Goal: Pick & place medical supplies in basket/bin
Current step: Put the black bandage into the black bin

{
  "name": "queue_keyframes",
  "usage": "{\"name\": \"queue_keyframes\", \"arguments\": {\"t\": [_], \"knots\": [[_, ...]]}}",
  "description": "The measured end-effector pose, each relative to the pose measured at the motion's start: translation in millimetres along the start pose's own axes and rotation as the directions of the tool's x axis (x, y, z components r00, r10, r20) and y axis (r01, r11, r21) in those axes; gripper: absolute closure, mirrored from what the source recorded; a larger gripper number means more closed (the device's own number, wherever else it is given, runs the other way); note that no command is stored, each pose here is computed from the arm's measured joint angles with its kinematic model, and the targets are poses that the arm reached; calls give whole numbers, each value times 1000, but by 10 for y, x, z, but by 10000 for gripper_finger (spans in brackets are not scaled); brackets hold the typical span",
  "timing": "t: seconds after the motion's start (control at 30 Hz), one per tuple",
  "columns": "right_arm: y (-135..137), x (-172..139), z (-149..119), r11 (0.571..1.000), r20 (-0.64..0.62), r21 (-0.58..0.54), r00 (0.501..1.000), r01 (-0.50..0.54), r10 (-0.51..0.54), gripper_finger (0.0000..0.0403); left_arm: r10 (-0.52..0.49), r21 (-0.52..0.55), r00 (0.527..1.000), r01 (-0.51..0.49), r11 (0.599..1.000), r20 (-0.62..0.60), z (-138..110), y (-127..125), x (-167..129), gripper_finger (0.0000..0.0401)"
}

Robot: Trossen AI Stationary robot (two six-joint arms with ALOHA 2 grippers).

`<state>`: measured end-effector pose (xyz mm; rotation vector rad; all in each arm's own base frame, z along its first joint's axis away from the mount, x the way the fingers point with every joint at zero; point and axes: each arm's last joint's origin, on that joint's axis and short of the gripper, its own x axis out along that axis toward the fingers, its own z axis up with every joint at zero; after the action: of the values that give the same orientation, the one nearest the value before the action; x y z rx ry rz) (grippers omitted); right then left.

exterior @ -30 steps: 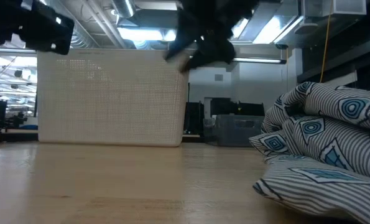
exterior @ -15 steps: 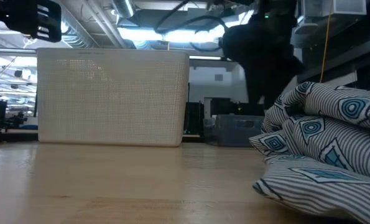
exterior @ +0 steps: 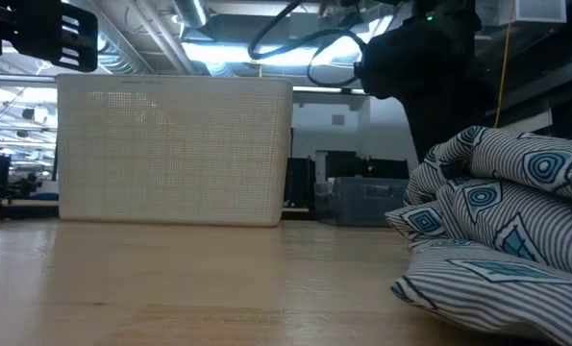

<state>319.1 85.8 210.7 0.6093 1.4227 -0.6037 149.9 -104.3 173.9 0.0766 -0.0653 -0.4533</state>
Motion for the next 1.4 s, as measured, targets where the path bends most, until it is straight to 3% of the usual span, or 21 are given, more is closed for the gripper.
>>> {"name": "queue_keyframes", "arguments": {"t": [0.5, 1.0, 1.17, 1.4], "knots": [[-23, 166, -96, 1000, -7, 15, 1000, 17, -17, 192, -25, -30, 1000, 25, 999, -5, -6, -17, -2, 214], [-95, 399, -151, 999, -22, 32, 1000, 5, -5, 207, -28, -30, 999, 27, 999, -27, -28, -19, -2, 214], [-80, 405, -136, 999, 10, 32, 1000, -5, 5, 241, -27, -33, 999, 26, 999, -28, -28, -19, -2, 214], [-76, 405, -116, 999, 43, 35, 999, -4, 2, 322, -27, -45, 999, 26, 999, -28, -28, -19, -2, 214]]}}
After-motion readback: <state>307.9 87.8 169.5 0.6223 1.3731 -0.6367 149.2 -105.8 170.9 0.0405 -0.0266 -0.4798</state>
